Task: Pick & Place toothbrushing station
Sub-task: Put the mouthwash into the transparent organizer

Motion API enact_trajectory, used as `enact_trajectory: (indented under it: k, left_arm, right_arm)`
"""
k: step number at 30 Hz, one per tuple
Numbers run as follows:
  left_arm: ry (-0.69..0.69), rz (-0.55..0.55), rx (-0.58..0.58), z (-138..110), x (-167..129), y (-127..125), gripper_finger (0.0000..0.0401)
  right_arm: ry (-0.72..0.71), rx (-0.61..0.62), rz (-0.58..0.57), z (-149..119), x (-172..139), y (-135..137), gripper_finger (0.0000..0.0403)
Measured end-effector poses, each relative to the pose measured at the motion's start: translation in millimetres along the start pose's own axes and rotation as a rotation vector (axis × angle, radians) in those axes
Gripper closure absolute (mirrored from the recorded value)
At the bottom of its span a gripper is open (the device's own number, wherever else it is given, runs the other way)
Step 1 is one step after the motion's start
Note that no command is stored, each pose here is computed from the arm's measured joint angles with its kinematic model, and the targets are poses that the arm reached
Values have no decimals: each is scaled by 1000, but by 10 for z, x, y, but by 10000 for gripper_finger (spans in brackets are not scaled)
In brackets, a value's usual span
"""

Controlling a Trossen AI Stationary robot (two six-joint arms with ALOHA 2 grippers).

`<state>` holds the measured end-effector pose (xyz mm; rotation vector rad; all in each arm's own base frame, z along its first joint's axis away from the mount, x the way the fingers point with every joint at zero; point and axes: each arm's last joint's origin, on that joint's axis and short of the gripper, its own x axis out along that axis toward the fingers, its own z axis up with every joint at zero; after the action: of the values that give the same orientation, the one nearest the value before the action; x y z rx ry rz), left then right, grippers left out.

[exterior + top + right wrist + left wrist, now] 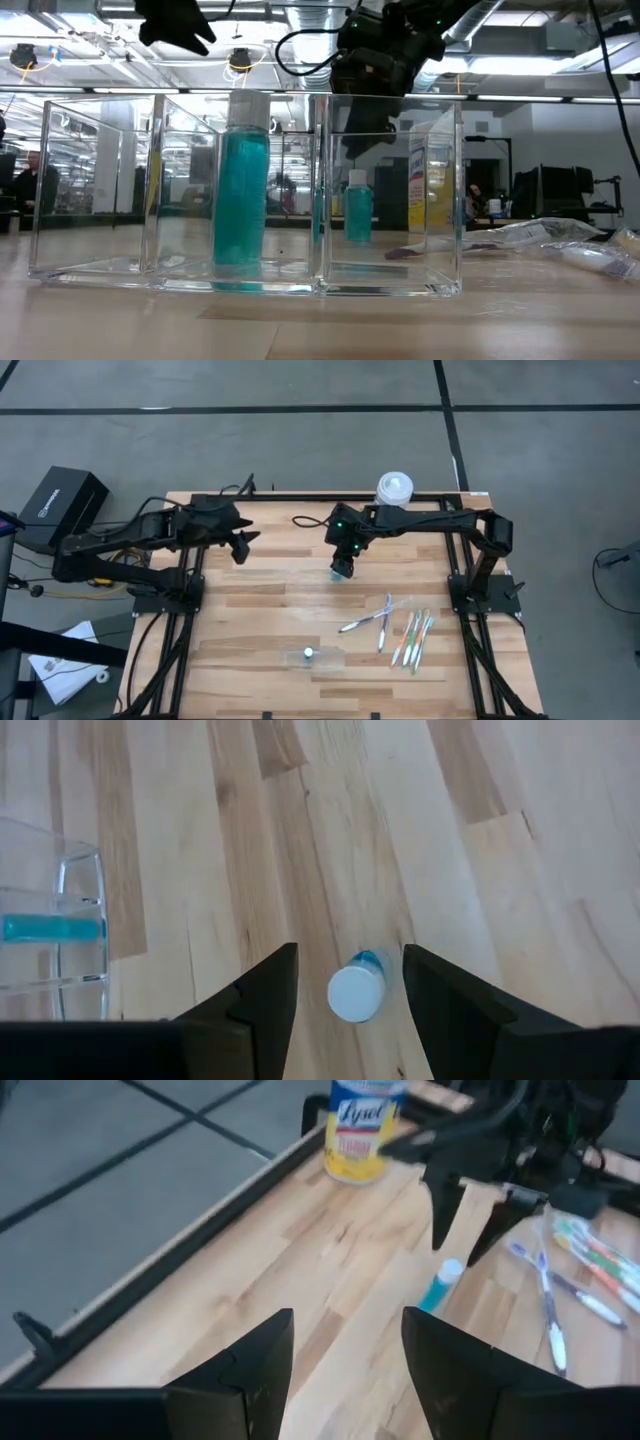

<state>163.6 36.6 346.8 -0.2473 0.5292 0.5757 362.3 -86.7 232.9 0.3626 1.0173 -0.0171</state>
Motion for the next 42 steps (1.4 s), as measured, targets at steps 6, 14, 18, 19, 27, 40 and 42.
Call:
enact_trajectory:
  k: [6,14,18,19,27,40,42]
  left_arm:
    - [27,-11,2,-60,44,-3,219]
    - [26,-13,5,-60,42,-2,219]
    - [25,-13,9,-59,40,-2,219]
    - [25,-13,9,-59,40,-2,219]
    - [25,-13,8,-59,40,-2,219]
    - [28,-19,5,-61,41,-4,219]
    - [28,-21,5,-61,39,-4,219]
  right_arm:
    - [9,12,-9,-31,18,-40,230]
    - [52,49,-11,-191,142,-87,230]
    - [29,44,-9,-168,143,-85,230]
    - [24,43,-9,-164,144,-85,230]
    - [12,49,-11,-150,131,-126,230]
    - [72,61,38,-175,438,-112,230]
    - [39,57,41,-113,368,-111,230]
